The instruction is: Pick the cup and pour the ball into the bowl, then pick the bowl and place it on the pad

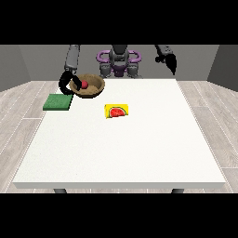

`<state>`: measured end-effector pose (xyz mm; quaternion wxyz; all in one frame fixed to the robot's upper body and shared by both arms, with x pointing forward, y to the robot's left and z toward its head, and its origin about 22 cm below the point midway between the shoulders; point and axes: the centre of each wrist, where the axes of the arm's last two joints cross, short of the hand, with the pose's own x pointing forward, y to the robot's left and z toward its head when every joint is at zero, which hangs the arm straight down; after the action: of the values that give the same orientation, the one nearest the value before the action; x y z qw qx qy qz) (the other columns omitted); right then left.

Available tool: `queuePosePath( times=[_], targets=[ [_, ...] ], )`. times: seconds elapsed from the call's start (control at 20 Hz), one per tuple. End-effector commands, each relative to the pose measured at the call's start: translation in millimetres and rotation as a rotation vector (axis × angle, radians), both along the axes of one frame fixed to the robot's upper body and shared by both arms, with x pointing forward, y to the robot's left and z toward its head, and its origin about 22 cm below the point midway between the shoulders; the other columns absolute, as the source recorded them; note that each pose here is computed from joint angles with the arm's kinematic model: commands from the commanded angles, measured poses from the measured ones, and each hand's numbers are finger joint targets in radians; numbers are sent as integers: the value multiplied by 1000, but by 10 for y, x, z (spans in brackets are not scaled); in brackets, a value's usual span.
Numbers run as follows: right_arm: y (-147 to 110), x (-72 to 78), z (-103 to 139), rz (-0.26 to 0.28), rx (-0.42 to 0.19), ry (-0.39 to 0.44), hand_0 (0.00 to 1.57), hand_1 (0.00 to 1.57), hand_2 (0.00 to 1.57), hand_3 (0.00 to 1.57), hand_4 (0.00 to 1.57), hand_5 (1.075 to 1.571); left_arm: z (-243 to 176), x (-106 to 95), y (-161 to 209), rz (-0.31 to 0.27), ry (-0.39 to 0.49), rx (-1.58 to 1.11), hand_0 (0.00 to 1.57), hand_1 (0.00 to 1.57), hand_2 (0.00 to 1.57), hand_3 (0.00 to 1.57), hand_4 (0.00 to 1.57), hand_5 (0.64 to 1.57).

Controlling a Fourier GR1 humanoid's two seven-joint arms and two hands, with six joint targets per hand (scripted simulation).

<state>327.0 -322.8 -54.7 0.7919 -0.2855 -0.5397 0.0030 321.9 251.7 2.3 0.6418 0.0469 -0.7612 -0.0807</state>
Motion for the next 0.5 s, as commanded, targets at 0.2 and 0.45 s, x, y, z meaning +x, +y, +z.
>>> queuePosePath(
  times=[0.2, 0.45],
  targets=[
    [-17, 206, 437, 42, 66, 109, 1571, 1571, 1571, 716, 799, 1569, -325, -238, 493, 150, 92, 4, 0, 0, 0, 0, 997, 1410],
    [-904, -67, 615, -11, 4, 66, 1571, 1571, 1571, 217, 878, 1570, -166, -180, 278, 89, 10, -1, 0, 0, 0, 0, 1024, 1431]
  ],
)
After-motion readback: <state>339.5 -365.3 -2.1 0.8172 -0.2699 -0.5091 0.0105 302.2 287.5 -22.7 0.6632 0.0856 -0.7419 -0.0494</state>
